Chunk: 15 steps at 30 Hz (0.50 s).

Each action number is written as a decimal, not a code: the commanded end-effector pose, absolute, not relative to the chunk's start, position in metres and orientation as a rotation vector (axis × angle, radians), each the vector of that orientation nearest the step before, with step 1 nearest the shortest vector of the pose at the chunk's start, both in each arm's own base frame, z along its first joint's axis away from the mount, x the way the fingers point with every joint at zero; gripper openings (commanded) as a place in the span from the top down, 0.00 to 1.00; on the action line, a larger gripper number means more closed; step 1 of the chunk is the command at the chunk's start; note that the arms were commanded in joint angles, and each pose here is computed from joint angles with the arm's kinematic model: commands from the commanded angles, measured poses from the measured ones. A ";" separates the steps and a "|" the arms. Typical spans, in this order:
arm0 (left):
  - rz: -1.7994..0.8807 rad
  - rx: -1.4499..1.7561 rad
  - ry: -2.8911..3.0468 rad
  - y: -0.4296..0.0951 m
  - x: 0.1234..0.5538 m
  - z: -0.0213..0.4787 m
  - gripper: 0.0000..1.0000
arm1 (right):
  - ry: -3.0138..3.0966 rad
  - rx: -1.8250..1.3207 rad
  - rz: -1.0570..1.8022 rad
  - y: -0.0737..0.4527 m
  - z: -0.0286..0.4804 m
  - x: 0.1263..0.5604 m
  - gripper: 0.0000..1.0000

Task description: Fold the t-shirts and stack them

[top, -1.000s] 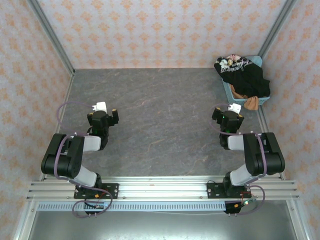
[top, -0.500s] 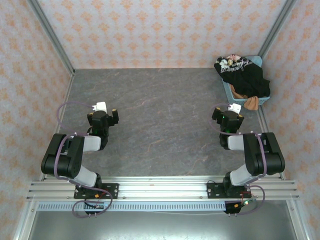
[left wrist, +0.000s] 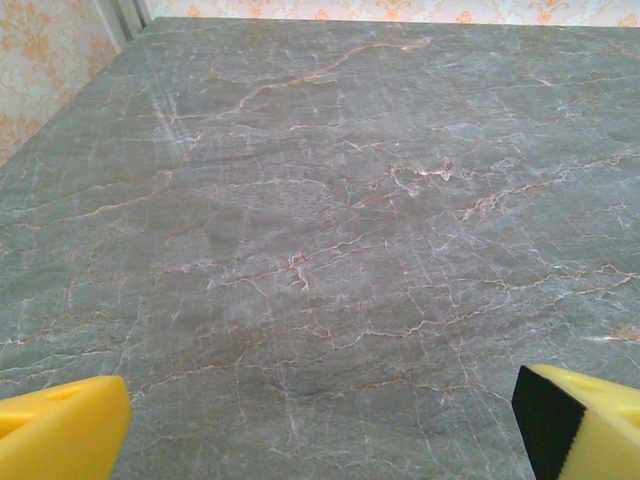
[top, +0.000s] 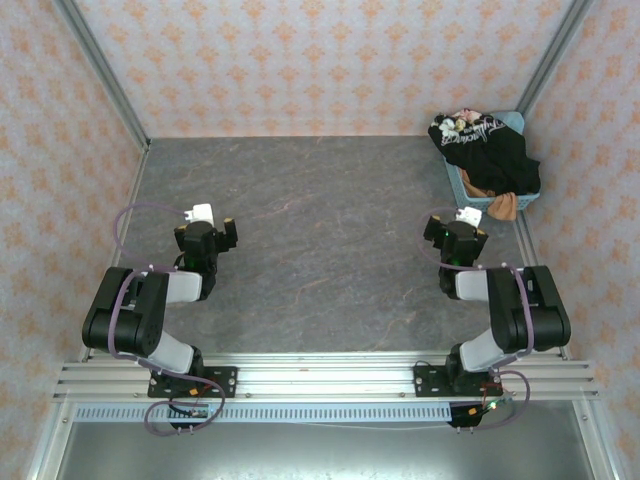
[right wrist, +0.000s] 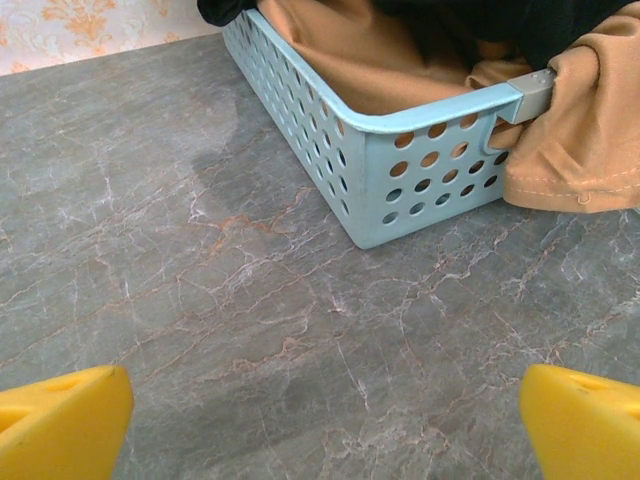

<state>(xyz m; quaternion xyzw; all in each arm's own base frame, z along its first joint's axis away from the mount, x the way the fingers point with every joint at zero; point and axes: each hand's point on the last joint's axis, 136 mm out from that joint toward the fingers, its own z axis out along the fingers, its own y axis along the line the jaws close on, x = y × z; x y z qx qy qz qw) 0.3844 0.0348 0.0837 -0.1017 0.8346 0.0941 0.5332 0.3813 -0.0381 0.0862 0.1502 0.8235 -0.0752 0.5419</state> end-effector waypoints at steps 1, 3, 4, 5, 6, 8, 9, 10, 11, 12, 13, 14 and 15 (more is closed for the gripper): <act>0.255 -0.197 1.993 0.029 0.393 0.117 0.00 | 1.893 0.354 -0.254 -0.038 0.132 0.382 0.01; 0.321 -0.220 1.945 0.031 0.385 0.140 0.00 | 1.799 0.367 -0.248 -0.034 0.173 0.376 0.01; 0.325 -0.232 1.879 0.030 0.381 0.162 0.00 | 1.739 0.382 -0.231 -0.033 0.202 0.374 0.01; 0.308 -0.236 1.817 0.026 0.379 0.186 0.00 | 1.708 0.416 -0.216 -0.033 0.229 0.371 0.01; 0.294 -0.241 1.771 0.023 0.379 0.208 0.00 | 1.681 0.468 -0.198 -0.036 0.259 0.371 0.01; 0.253 -0.417 1.698 0.031 0.379 0.251 0.00 | 1.717 0.607 -0.171 -0.044 0.298 0.372 0.01; 0.237 -0.611 1.722 0.045 0.372 0.265 0.00 | 1.778 0.664 -0.134 -0.045 0.308 0.374 0.01; 0.272 -0.799 1.775 0.060 0.357 0.272 0.00 | 1.794 0.769 -0.128 -0.051 0.318 0.373 0.01; 0.319 -1.004 1.727 0.076 0.342 0.285 0.00 | 1.811 0.781 -0.099 -0.051 0.321 0.384 0.01; 0.286 -1.063 1.766 0.079 0.350 0.288 0.00 | 1.845 0.760 -0.029 -0.049 0.324 0.400 0.01; 0.133 -1.014 1.880 0.069 0.376 0.284 0.00 | 1.860 0.788 -0.002 -0.055 0.327 0.411 0.01; -0.012 -0.975 1.948 0.054 0.397 0.285 0.00 | 1.866 0.843 -0.019 -0.065 0.329 0.417 0.01; -0.110 -0.932 1.994 0.037 0.414 0.286 0.00 | 1.881 0.913 -0.034 -0.077 0.329 0.426 0.01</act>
